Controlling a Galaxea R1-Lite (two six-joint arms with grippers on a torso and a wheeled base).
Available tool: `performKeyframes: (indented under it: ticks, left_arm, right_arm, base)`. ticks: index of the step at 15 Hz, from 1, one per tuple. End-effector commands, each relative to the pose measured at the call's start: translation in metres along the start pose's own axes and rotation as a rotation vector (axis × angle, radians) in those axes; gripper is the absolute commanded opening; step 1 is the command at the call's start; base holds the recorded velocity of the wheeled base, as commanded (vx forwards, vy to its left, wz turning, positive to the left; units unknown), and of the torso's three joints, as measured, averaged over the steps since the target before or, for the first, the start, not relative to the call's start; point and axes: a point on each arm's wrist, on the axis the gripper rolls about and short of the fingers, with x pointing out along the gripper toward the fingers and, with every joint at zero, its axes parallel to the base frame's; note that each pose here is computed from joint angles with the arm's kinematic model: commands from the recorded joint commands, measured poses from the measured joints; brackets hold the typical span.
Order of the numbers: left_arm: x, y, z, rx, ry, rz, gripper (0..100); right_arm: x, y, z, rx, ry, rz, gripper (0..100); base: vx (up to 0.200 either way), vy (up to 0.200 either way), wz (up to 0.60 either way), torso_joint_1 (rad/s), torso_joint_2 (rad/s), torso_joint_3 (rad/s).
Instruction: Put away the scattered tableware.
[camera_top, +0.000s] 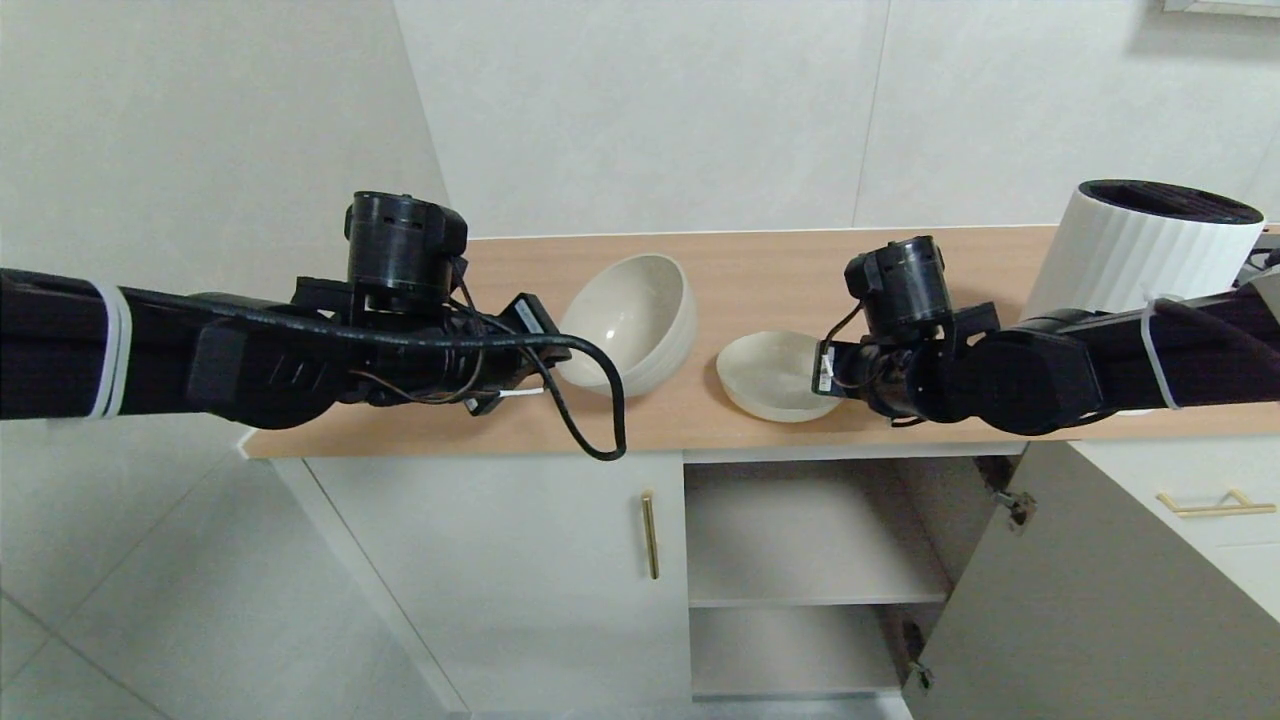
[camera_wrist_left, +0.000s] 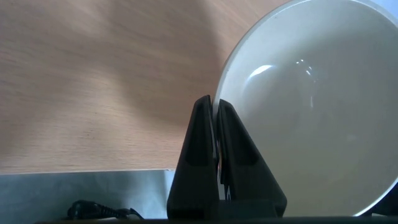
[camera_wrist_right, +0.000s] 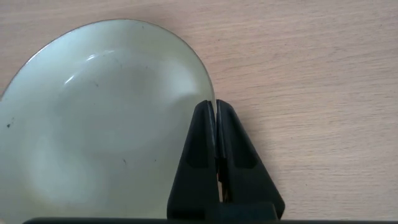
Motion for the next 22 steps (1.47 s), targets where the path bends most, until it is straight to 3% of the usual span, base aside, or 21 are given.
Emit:
performKeyframes:
  ticks: [1, 6, 9, 13, 14, 18, 22]
  left_arm:
    - [-0.001, 0.0, 0.0, 0.0, -0.001, -0.002, 0]
    - [-0.027, -0.002, -0.002, 0.014, -0.007, -0.015, 0]
    - [-0.058, -0.001, -0.008, 0.069, 0.008, -0.049, 0]
    - [-0.096, 0.006, -0.019, 0.173, 0.014, -0.079, 0]
    - [-0.098, 0.008, -0.022, 0.186, 0.019, -0.074, 0]
    - [-0.1, 0.012, -0.032, 0.224, 0.049, -0.067, 0]
    - [-0.102, 0.013, -0.033, 0.231, 0.05, -0.069, 0]
  right_arm:
    - [-0.002, 0.0, 0.001, 0.001, -0.002, 0.002, 0]
    - [-0.033, -0.013, 0.011, 0.013, -0.014, 0.026, 0]
    - [-0.076, -0.025, 0.013, -0.004, 0.034, 0.117, 0]
    - [-0.121, -0.045, 0.013, -0.022, 0.168, 0.288, 0]
    - [-0.13, -0.05, 0.012, -0.026, 0.196, 0.303, 0]
    - [-0.143, -0.057, 0.008, -0.034, 0.246, 0.369, 0]
    - [-0.135, -0.056, -0.001, -0.05, 0.279, 0.355, 0]
  base:
    - [0.0, 0.0, 0.0, 0.0, 0.0, 0.0]
    - [0.0, 0.0, 0.0, 0.0, 0.0, 0.0]
    - [0.0, 0.0, 0.0, 0.0, 0.0, 0.0]
    - [0.0, 0.0, 0.0, 0.0, 0.0, 0.0]
    - [0.0, 0.0, 0.0, 0.0, 0.0, 0.0]
    - [0.0, 0.0, 0.0, 0.0, 0.0, 0.0]
    - [-0.1, 0.0, 0.0, 0.0, 0.0, 0.004]
